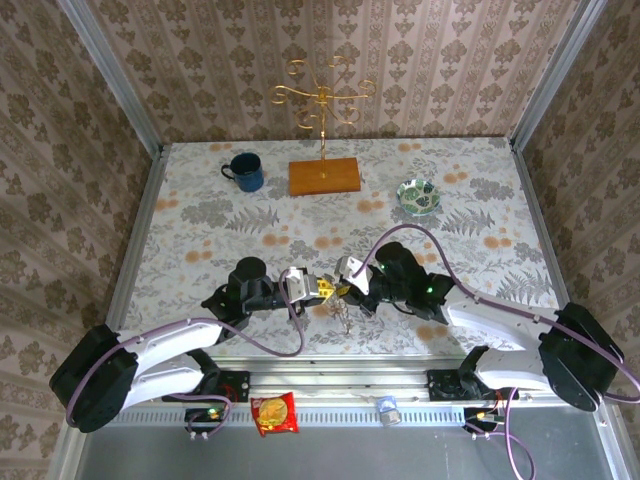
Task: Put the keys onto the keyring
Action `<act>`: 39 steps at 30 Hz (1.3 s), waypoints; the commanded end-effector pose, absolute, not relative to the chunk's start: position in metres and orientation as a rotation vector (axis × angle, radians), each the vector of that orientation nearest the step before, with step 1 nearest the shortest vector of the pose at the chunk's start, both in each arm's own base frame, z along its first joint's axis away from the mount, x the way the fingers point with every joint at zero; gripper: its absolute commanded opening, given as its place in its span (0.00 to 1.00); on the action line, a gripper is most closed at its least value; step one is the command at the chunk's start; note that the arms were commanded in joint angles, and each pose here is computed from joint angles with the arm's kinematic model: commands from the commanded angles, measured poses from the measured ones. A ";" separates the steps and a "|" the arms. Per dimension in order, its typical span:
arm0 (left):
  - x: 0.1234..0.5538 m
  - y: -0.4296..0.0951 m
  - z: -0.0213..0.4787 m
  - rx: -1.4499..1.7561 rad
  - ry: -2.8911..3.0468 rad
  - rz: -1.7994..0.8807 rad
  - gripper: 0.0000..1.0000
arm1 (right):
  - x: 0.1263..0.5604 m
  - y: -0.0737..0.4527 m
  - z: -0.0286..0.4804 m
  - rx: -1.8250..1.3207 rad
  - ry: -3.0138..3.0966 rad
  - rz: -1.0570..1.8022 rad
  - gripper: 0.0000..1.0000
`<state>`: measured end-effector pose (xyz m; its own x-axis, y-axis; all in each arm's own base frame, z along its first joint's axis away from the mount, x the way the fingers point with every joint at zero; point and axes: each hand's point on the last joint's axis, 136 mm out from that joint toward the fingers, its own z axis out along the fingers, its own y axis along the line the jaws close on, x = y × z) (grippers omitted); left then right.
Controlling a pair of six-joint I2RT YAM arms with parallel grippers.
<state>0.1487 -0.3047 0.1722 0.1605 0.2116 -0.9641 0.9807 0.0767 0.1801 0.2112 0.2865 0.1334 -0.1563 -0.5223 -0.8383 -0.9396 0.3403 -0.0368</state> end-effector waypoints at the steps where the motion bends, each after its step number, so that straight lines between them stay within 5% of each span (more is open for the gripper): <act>1: 0.152 -0.304 0.180 1.335 1.244 -0.894 0.00 | 0.213 0.280 0.147 -1.294 1.784 0.601 0.00; 14: 0.157 -0.303 0.172 1.369 1.289 -0.841 0.02 | 0.205 0.276 0.188 -1.369 1.728 0.521 0.00; 21: 0.168 -0.291 0.189 1.246 1.295 -0.771 0.51 | 0.208 0.273 0.188 -1.380 1.757 0.474 0.00; 39: 0.233 -0.140 0.276 0.394 1.351 -0.239 0.69 | 0.202 0.353 0.218 -1.336 1.646 0.747 0.00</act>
<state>0.2172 -0.1736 0.2782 0.2750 0.0842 -0.9578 0.5400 0.8107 0.2263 0.1968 0.3283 0.1911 -0.0444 -0.5744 -0.8174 -0.9629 0.2425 -0.1181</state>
